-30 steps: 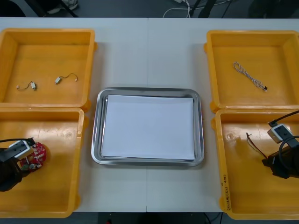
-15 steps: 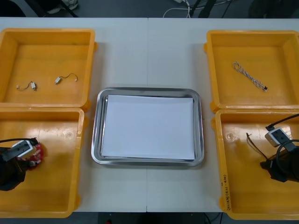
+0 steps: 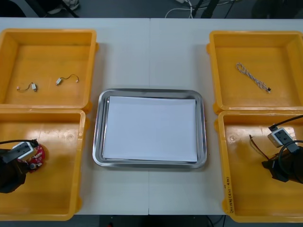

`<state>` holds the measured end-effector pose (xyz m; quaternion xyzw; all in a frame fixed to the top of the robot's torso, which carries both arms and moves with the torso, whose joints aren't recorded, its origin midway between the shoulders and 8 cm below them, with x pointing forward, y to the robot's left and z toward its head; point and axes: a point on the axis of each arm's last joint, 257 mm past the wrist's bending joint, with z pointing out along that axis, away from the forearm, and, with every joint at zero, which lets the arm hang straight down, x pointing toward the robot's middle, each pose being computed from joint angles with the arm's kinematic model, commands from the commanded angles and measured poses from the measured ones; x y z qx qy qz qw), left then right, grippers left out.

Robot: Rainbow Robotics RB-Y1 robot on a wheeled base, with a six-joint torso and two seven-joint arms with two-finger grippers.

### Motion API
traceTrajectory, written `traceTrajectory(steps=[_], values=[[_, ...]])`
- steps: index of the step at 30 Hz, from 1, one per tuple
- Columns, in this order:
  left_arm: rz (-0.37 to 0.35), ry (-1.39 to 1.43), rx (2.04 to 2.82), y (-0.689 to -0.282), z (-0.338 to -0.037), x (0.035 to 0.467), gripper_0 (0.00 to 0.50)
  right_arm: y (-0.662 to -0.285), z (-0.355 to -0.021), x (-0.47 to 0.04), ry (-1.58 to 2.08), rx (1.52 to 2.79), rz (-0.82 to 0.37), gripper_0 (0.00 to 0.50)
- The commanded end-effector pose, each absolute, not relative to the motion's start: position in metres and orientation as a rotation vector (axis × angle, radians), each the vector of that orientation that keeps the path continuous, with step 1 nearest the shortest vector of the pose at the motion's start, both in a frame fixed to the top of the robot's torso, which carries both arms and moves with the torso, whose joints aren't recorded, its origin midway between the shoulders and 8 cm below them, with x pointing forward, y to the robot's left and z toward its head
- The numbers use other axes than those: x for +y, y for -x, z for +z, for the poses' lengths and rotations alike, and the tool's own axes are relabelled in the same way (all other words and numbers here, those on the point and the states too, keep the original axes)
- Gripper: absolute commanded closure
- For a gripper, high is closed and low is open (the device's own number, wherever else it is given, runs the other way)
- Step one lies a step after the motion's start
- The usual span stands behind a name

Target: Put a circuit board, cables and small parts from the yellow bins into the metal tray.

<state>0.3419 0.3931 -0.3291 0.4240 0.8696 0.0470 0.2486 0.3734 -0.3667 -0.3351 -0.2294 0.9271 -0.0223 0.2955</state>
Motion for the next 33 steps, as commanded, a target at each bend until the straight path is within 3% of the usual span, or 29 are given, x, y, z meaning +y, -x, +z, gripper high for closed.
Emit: traceTrajectory(steps=[1,3,4,5,7,8,20,33], values=[[0.209,-1.258,2.310,-0.354,-0.286,0.406,0.499,-0.357,-0.353,-0.379,0.660,2.510,-0.094,0.000],[0.223,-1.268,2.314,-0.352,-0.275,0.409,0.500,-0.357,-0.353,-0.379,0.658,2.511,-0.092,0.000],[0.226,-1.273,2.318,-0.351,-0.268,0.409,0.500,-0.357,-0.353,-0.379,0.658,2.511,-0.092,0.105],[0.228,-1.273,2.323,-0.350,-0.265,0.410,0.500,-0.357,-0.353,-0.379,0.658,2.511,-0.092,0.174],[0.238,-1.275,2.332,-0.348,-0.252,0.411,0.500,-0.357,-0.353,-0.379,0.656,2.512,-0.091,0.468],[0.242,-1.275,2.333,-0.348,-0.249,0.411,0.500,-0.356,-0.354,-0.380,0.654,2.515,-0.089,0.500],[0.256,-1.148,2.434,-0.351,-0.186,0.392,0.499,-0.366,-0.344,-0.374,0.654,2.484,-0.076,0.500],[0.264,-1.046,2.356,-0.394,-0.143,0.333,0.500,-0.382,-0.290,-0.377,0.728,2.515,-0.130,0.500]])
